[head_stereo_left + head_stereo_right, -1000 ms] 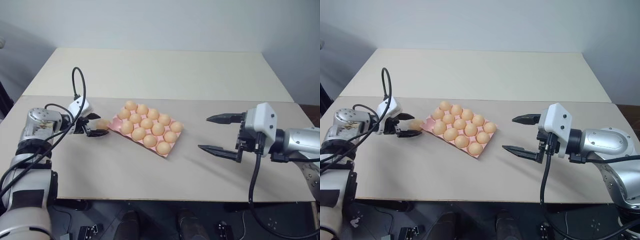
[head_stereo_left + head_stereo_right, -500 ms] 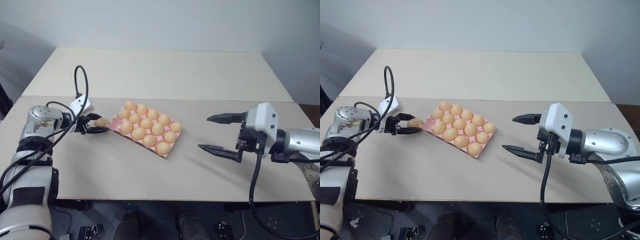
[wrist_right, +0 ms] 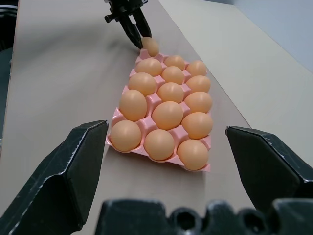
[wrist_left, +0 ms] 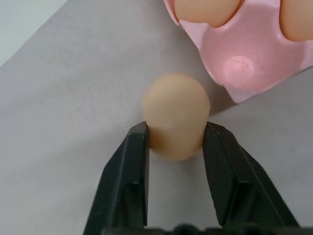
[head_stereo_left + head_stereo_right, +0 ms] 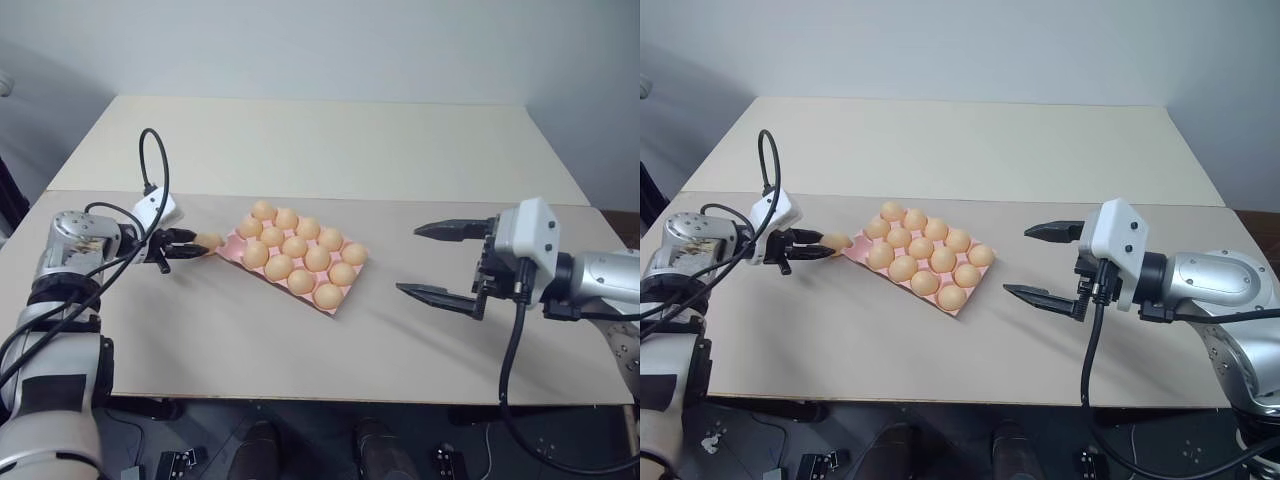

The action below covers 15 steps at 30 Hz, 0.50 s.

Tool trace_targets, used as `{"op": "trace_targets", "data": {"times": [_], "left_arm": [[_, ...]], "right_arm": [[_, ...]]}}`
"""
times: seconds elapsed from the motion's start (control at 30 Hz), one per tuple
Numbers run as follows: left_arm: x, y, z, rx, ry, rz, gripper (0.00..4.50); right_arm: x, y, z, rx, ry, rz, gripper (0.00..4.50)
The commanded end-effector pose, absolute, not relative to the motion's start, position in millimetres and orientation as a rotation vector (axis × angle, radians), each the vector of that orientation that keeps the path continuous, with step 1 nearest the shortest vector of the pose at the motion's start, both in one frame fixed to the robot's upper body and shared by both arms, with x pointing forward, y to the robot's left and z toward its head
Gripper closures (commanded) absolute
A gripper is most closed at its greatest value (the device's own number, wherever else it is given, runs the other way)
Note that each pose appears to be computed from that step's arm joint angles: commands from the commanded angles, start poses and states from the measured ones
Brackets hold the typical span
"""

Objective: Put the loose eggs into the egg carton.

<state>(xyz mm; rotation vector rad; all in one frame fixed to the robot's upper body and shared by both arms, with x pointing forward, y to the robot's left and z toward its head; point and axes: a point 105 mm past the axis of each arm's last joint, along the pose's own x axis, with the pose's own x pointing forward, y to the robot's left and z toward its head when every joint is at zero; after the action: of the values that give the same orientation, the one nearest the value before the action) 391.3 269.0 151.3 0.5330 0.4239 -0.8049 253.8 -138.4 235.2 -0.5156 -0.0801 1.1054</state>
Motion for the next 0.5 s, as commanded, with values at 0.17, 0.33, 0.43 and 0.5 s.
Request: {"op": "trace_targets", "data": {"times": [0.17, 0.33, 0.43, 0.5], "left_arm": [[383.5, 274.8, 173.9, 0.539, 0.372, -0.852, 2.97], [374.6, 287.7, 189.6, 0.575, 0.356, -0.862, 2.97], [364.6, 297.4, 212.3, 0.578, 0.331, -0.887, 2.97], [360.3, 299.7, 225.8, 0.581, 0.300, -0.902, 2.97]], "right_arm": [[249.5, -137.2, 242.2, -0.533, -0.113, 1.110, 0.00], [249.4, -136.2, 242.0, -0.536, -0.116, 1.113, 0.00], [248.9, -136.7, 242.6, -0.537, -0.117, 1.111, 0.00], [248.8, -136.9, 242.7, -0.538, -0.118, 1.111, 0.00]]}}
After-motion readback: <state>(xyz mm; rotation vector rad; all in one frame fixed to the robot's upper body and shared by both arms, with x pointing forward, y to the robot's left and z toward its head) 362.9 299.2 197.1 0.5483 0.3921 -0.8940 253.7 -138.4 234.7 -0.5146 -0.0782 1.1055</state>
